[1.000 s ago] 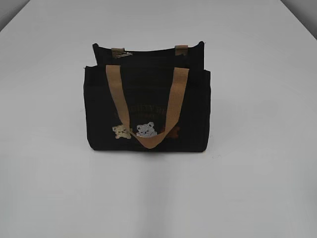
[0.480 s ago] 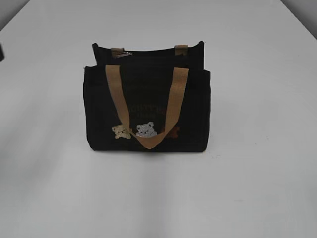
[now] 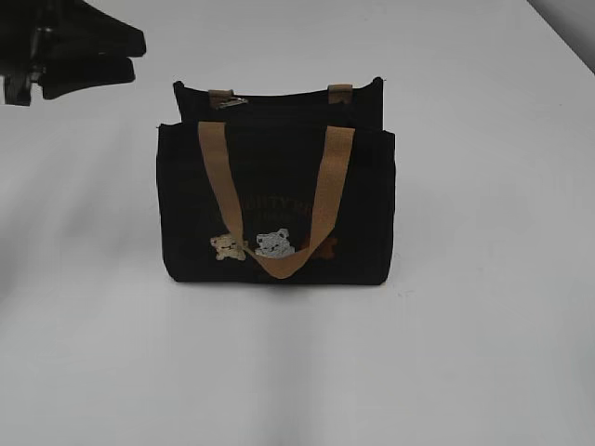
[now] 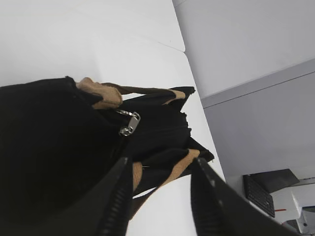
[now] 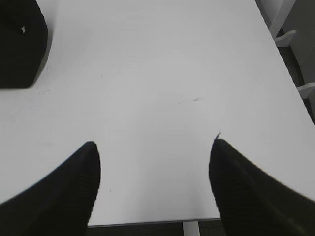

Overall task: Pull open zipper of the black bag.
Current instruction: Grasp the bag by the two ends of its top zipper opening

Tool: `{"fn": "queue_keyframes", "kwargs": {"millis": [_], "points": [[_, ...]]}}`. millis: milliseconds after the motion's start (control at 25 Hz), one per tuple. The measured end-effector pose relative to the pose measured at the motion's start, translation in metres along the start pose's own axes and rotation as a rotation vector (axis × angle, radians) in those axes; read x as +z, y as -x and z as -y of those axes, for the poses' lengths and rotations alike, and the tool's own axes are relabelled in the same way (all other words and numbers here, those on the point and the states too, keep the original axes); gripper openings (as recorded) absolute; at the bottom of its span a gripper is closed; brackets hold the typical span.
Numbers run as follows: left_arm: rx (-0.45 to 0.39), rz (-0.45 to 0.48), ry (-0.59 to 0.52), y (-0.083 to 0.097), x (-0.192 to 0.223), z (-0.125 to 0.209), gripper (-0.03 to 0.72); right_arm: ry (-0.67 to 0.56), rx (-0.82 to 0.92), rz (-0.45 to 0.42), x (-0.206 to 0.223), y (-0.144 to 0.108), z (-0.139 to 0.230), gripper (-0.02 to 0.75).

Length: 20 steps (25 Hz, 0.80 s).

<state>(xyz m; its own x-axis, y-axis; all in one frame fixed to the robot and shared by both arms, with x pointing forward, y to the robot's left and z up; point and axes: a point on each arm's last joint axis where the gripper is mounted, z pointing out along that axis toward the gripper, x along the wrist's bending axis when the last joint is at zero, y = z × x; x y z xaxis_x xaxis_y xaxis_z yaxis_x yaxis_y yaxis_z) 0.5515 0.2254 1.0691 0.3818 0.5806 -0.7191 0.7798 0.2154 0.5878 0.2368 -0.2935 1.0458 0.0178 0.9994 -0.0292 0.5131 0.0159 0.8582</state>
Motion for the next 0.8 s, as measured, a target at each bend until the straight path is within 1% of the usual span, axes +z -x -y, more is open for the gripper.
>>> {"fn": "queue_keyframes", "kwargs": {"millis": [120, 240, 360, 440, 560, 720, 800], "points": [[-0.031, 0.011, -0.023, -0.015, 0.014, -0.006, 0.319, 0.0, 0.0, 0.0, 0.0, 0.0, 0.0, 0.54], [-0.064, -0.007, -0.034, -0.03, 0.024, -0.005, 0.328, 0.0, 0.0, 0.0, 0.0, 0.0, 0.0, 0.54], [-0.089, -0.033, -0.034, -0.041, 0.031, -0.004, 0.331, 0.0, 0.0, 0.0, 0.0, 0.0, 0.0, 0.541], [-0.088, -0.038, -0.035, -0.044, 0.033, -0.003, 0.347, 0.0, 0.0, 0.0, 0.0, 0.0, 0.0, 0.541], [-0.026, -0.023, -0.049, -0.045, 0.034, -0.002, 0.377, 0.0, 0.0, 0.0, 0.0, 0.0, 0.0, 0.541], [0.106, 0.02, -0.1, -0.041, 0.033, 0.003, 0.388, 0.0, 0.0, 0.0, 0.0, 0.0, 0.0, 0.541], [0.158, 0.025, -0.12, -0.041, 0.033, 0.005, 0.39, 0.0, 0.0, 0.0, 0.0, 0.0, 0.0, 0.541]]}}
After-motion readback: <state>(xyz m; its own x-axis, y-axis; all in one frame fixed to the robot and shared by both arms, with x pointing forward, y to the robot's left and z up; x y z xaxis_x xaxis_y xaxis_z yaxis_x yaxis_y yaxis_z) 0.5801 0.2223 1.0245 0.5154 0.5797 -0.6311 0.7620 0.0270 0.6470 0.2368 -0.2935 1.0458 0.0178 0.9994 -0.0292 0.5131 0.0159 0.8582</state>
